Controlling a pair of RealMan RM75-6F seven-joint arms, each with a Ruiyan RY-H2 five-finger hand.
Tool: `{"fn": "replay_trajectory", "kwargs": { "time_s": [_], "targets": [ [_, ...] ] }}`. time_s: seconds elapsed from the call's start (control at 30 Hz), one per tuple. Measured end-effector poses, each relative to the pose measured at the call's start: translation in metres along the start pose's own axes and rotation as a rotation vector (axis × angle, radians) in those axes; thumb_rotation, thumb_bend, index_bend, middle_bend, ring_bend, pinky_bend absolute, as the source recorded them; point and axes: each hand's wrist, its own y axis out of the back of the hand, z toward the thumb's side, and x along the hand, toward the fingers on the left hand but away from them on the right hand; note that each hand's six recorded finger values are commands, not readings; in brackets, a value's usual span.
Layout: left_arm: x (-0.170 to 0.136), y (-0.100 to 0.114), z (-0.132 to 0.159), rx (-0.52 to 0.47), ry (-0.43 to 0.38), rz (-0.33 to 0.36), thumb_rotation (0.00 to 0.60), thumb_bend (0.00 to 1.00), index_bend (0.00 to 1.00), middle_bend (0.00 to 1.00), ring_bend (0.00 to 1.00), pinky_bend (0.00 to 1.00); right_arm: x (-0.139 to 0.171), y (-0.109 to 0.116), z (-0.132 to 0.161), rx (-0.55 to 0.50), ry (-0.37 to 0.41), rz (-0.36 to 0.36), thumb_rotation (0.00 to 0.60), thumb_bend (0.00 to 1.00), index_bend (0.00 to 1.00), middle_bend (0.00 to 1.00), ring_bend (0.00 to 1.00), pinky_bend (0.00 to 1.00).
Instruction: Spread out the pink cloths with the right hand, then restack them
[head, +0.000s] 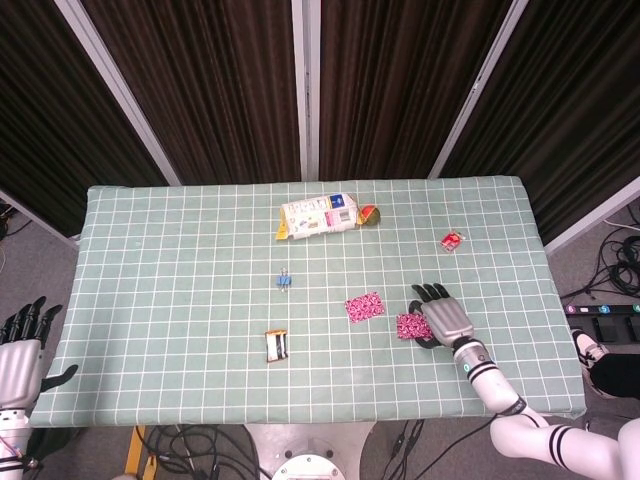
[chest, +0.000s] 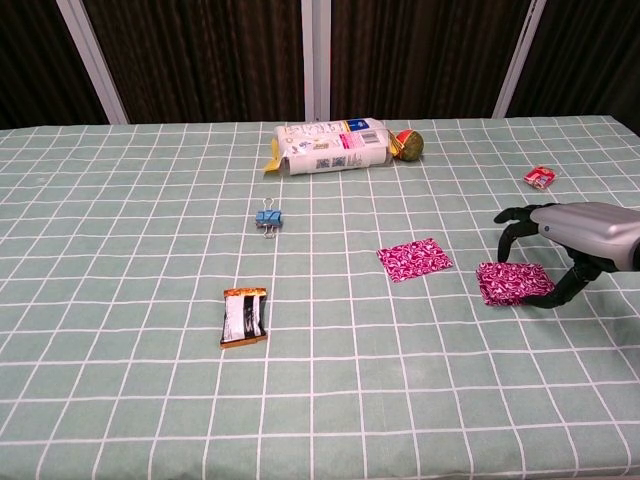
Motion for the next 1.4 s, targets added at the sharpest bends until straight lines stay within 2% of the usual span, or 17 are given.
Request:
{"fn": "replay_trajectory", "kwargs": {
  "time_s": [0.43,0.6,0.87,1.1,1.4],
  "targets": [
    [0.000,-0.002,-0.002,-0.004,0.002,-0.003,0.600,0.02,0.19,0.14,0.07,0.12,0.002,-0.005,0.000,0.011,-0.002,0.004,0.512,0.17,0.28,0.04,0.00,0.00],
    [-0.001,-0.001,-0.002,-0.006,0.002,0.002,0.600,0.02,0.19,0.14,0.07,0.12,0.001,0.004,0.003,-0.019,0.010,-0.018,0.510,0.17,0.25,0.04,0.00,0.00],
    [-0.001,0.001,-0.002,-0.005,0.003,0.006,0.600,0.02,0.19,0.14,0.07,0.12,-0.025,0.031,0.045,-0.017,0.106,-0.065,0.519,0.17,0.25,0.04,0.00,0.00],
    [-0.003,0.001,-0.005,-0.006,0.017,0.004,0.600,0.02,0.19,0.14,0.07,0.12,-0.056,0.030,0.076,0.079,0.152,-0.037,0.524,0.17,0.25,0.04,0.00,0.00],
    [-0.004,-0.002,-0.008,-0.006,0.026,-0.002,0.600,0.02,0.19,0.14,0.07,0.12,-0.074,0.023,0.089,0.151,0.171,-0.010,0.535,0.17,0.25,0.04,0.00,0.00]
  ]
}}
